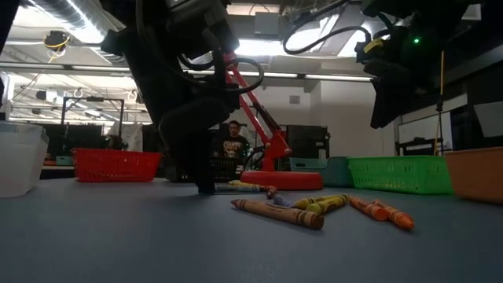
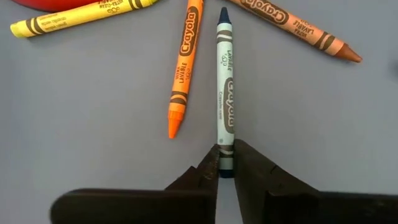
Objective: Sort crayons
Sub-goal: Put the blue green crayon into the bottom right orange bin
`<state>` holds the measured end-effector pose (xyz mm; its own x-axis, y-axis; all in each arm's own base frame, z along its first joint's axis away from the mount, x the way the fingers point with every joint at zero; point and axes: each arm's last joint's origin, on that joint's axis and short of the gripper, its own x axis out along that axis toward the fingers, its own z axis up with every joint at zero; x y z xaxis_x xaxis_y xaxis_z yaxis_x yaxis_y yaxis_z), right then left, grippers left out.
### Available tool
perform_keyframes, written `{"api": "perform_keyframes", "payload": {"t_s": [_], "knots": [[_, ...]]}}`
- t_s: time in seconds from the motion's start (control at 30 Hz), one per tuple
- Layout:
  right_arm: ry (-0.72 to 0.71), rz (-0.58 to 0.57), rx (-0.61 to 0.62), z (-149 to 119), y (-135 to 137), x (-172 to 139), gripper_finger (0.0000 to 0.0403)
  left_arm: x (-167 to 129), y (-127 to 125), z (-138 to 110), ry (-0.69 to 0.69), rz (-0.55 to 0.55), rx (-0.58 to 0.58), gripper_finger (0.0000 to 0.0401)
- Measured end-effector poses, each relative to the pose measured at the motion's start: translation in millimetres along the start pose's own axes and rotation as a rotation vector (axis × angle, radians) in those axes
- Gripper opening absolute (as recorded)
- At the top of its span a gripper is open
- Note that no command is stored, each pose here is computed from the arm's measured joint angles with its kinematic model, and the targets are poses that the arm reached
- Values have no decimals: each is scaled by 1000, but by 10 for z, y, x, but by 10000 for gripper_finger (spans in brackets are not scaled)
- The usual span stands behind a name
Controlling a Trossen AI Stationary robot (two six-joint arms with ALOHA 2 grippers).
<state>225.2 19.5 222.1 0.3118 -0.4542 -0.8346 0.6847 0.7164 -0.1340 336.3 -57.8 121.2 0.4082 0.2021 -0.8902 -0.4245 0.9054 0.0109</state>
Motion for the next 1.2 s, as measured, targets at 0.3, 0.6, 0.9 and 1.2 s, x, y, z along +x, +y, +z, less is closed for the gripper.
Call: {"api": "perform_keyframes", "payload": {"t_s": [0.3, 0.6, 0.9, 1.2], "knots": [[30, 29, -16, -9, 9, 1, 143, -6, 3, -2, 2, -2, -1, 9], [56, 161, -111, 15, 81, -6, 143, -215, 11, 66, -37, -63, -10, 8], [-65, 504, -261, 178, 298, -73, 143, -361, 8, 156, -114, -98, -31, 8], [-244, 674, -361, 319, 413, -161, 143, -381, -46, 252, -201, -170, -61, 8]]}}
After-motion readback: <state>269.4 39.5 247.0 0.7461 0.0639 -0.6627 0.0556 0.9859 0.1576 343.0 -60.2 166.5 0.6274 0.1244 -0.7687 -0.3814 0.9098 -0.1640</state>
